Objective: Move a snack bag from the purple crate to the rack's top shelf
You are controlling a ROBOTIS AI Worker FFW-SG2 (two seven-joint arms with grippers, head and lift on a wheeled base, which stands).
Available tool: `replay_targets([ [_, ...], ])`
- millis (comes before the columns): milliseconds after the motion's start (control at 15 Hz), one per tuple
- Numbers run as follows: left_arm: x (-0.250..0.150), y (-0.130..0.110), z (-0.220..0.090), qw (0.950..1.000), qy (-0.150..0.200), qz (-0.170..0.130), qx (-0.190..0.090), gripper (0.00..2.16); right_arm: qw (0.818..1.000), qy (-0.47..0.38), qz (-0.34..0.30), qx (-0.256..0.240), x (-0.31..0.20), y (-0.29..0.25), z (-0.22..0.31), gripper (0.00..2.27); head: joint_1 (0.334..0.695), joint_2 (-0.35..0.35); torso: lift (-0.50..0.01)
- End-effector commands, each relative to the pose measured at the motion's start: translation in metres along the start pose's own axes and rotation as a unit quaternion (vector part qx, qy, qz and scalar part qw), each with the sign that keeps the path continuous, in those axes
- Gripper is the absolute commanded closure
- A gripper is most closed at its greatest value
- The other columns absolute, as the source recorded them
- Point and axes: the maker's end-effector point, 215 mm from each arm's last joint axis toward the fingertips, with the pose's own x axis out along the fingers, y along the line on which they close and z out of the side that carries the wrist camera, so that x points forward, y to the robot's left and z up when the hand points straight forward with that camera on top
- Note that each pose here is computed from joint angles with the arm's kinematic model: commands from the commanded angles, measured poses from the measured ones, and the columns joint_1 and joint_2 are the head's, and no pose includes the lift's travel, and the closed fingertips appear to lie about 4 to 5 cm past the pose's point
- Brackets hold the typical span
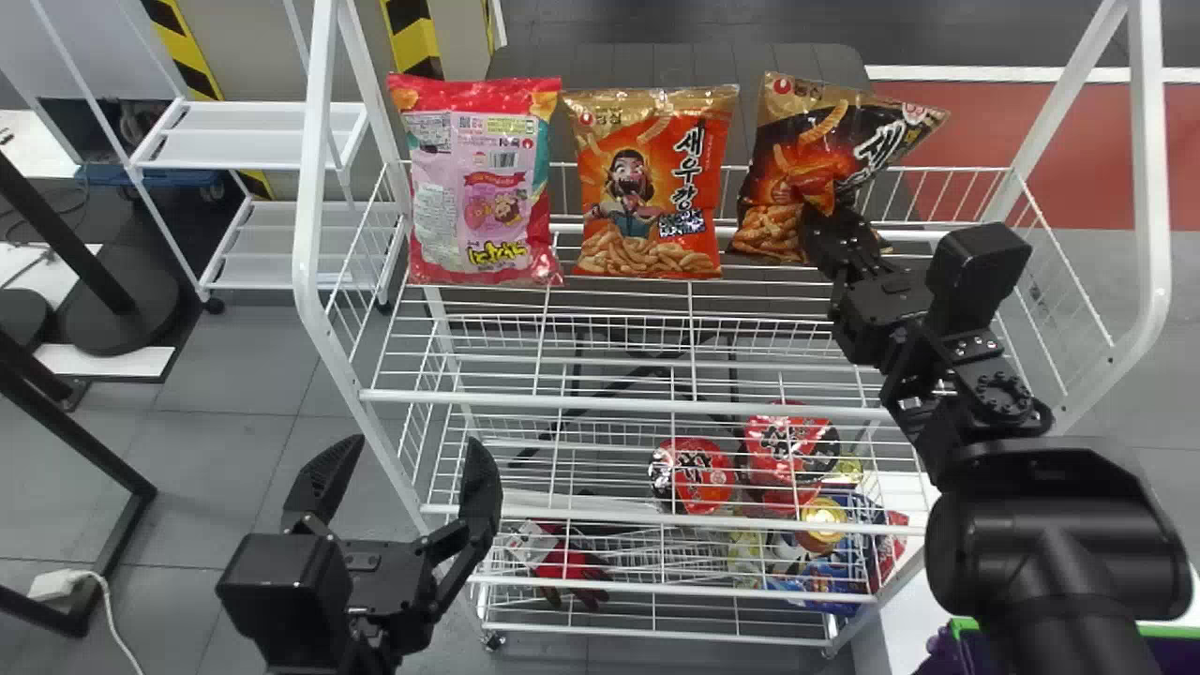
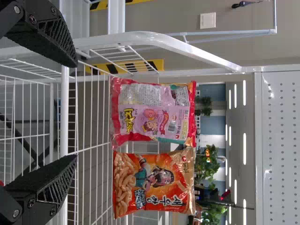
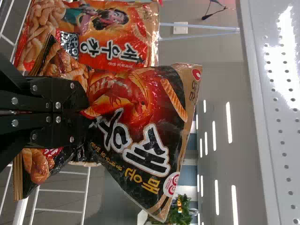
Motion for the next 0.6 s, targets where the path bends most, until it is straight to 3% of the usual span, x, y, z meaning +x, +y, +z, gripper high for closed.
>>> replay_targets([
  [0,0.0,0.0,0.003,1.0,-0.004,0.0,0.0,0.13,1.0,0.008,-0.001,0.0,0.004,-0.003,-0.007,1.64,0.695,0.024,0.002],
  [533,-0.002,-0.001,0.0,1.0,-0.001,0.001,0.001,0.13,1.0,0.013,-0.007,-0.004,0.012,-0.012,-0.026,1.64,0.695,0.012,0.002],
])
